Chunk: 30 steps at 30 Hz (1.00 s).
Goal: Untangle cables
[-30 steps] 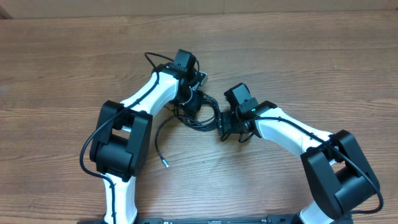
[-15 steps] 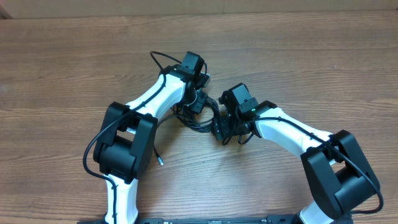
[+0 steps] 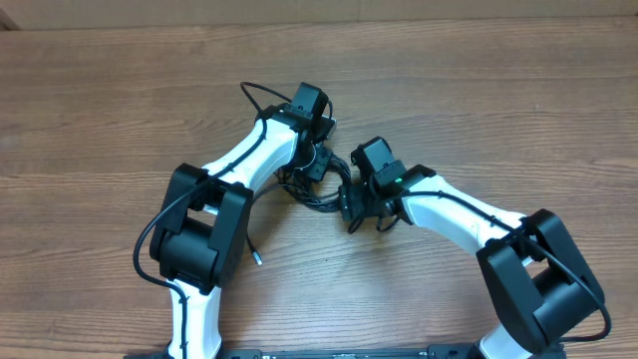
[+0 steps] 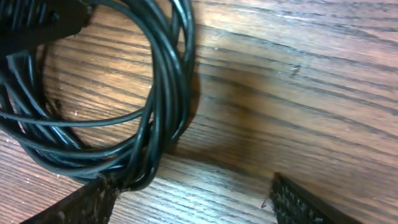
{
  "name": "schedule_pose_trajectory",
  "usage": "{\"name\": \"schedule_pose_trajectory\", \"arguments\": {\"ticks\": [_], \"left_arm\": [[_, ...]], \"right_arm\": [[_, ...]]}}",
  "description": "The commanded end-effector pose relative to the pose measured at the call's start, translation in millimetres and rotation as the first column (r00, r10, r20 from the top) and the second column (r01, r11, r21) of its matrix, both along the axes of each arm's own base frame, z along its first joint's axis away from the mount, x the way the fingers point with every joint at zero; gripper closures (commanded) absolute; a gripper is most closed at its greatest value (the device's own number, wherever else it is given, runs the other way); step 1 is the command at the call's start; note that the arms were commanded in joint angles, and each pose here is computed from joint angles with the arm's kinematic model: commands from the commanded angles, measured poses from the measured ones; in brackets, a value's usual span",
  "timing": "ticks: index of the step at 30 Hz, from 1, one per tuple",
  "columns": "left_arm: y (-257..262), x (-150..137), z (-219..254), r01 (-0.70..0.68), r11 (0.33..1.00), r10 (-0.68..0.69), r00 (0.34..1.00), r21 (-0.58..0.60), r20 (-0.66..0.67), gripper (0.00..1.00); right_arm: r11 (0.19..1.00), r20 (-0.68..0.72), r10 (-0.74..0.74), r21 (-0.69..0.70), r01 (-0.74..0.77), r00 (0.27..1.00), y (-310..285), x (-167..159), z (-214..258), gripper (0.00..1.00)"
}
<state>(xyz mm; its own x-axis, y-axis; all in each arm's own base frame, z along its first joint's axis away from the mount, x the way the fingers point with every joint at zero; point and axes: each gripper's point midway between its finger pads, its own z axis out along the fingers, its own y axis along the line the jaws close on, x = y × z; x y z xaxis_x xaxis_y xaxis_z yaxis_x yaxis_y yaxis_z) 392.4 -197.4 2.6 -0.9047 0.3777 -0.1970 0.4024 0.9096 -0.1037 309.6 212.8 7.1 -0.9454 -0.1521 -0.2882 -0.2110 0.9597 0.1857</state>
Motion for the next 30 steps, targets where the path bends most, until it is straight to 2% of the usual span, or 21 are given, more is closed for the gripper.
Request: {"name": "schedule_pose_trajectory", "arguments": {"ticks": [1,11,23,25,27,28,30], "left_arm": [[7.6,-4.6,-12.6,-0.026,0.999,0.027,0.999,0.04,-0.025,0.6],[14.5,-1.7,-13.0,-0.035,0.997,0.035,0.999,0.074,-0.01,0.57],[34.2,3.2,-14.8,-0.084,0.981,0.08,0.996,0.174,0.031,0.55],[36.1,2.7,-15.7,-0.085,0.979,0.08,0.996,0.183,0.032,0.54],[34.9,2.2,-15.8,-0.083,0.981,0.079,0.996,0.177,0.029,0.53],[34.0,1.9,-15.9,-0.081,0.982,0.078,0.997,0.172,0.026,0.53],[33.5,1.6,-15.9,-0.077,0.982,0.073,0.997,0.172,0.026,0.54]], "right_arm": [[1.0,0.015,-0.02,-0.02,0.02,1.0,0.9,5.2,-1.2,0.21],[0.99,-0.004,-0.071,-0.121,0.07,0.997,-24.9,-8.2,-18.4,0.23],[0.906,0.02,-0.139,-0.402,0.135,0.99,-83.6,-20.4,-18.6,0.25],[0.905,0.022,-0.14,-0.402,0.137,0.99,-83.6,-20.0,-18.5,0.25],[0.924,0.011,-0.135,-0.36,0.13,0.991,-74.7,-19.1,-19.8,0.18],[0.944,-0.009,-0.108,-0.316,0.1,0.994,-64.3,-19.1,-20.1,0.14],[0.975,-0.06,-0.008,-0.221,-0.005,0.998,-40.6,-21.1,-16.2,0.13]]}}
